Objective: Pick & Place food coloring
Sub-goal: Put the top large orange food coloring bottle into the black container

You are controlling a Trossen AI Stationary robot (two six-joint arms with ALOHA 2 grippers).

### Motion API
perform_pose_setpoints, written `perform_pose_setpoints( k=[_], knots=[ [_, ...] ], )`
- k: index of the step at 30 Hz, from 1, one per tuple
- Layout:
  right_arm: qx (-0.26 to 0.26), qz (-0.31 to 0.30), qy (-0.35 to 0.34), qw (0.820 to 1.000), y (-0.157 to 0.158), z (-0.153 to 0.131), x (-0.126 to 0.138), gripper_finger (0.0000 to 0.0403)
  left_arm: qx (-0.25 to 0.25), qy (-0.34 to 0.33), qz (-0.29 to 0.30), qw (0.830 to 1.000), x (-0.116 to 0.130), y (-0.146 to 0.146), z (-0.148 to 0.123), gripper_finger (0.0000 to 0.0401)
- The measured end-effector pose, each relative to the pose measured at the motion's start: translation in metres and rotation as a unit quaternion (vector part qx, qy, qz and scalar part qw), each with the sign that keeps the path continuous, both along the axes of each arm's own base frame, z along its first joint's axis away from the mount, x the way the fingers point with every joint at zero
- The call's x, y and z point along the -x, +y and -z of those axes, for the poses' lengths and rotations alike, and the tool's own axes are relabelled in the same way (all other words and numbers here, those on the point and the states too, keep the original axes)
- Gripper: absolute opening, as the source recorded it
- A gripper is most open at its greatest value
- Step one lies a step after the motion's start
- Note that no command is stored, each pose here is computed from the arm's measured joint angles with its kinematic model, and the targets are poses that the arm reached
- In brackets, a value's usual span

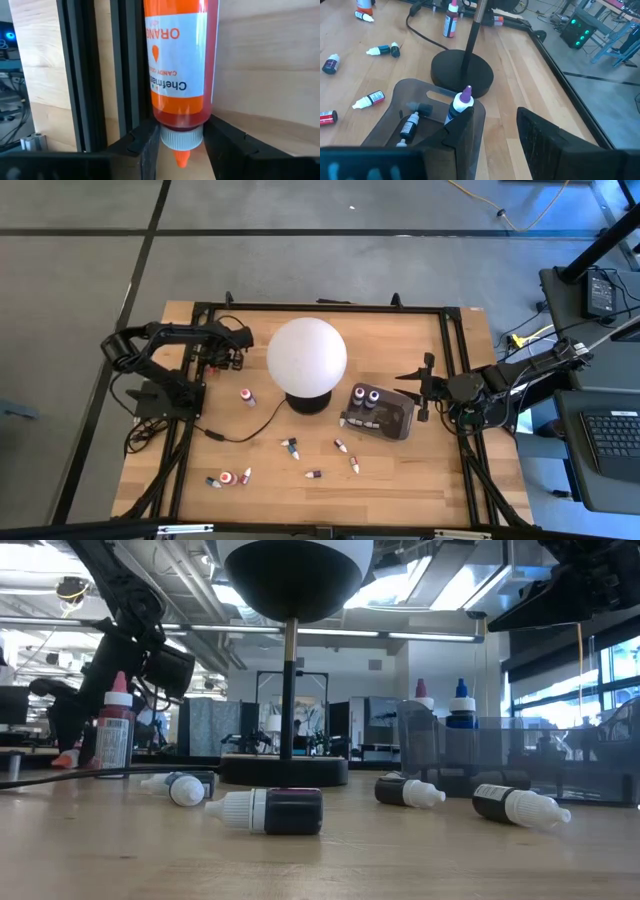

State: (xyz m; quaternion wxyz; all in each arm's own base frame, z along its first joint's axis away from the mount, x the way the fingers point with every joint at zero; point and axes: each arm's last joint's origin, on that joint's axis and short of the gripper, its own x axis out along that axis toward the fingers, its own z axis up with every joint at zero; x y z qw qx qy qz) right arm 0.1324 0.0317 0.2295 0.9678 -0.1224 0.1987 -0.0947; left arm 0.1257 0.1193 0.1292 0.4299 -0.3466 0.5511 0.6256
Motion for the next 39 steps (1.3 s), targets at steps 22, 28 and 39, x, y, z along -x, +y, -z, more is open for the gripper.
perform_pose_setpoints(
  k=[22,28,39],
  knots=[
    [0.001,0.000,0.000,1.000,0.000,0.000,0.000,0.0152,-0.029,0.053,0.057,0.997,-0.007,0.001,-0.004,0.0123],
    [0.002,-0.001,0.001,1.000,0.000,0.000,0.000,0.0152,-0.094,0.079,0.079,0.989,-0.014,-0.002,-0.034,0.0124],
    [0.000,-0.003,0.003,1.000,0.000,0.000,0.000,0.0152,-0.250,-0.010,0.083,0.965,-0.008,-0.017,-0.109,0.0122]
  ],
)
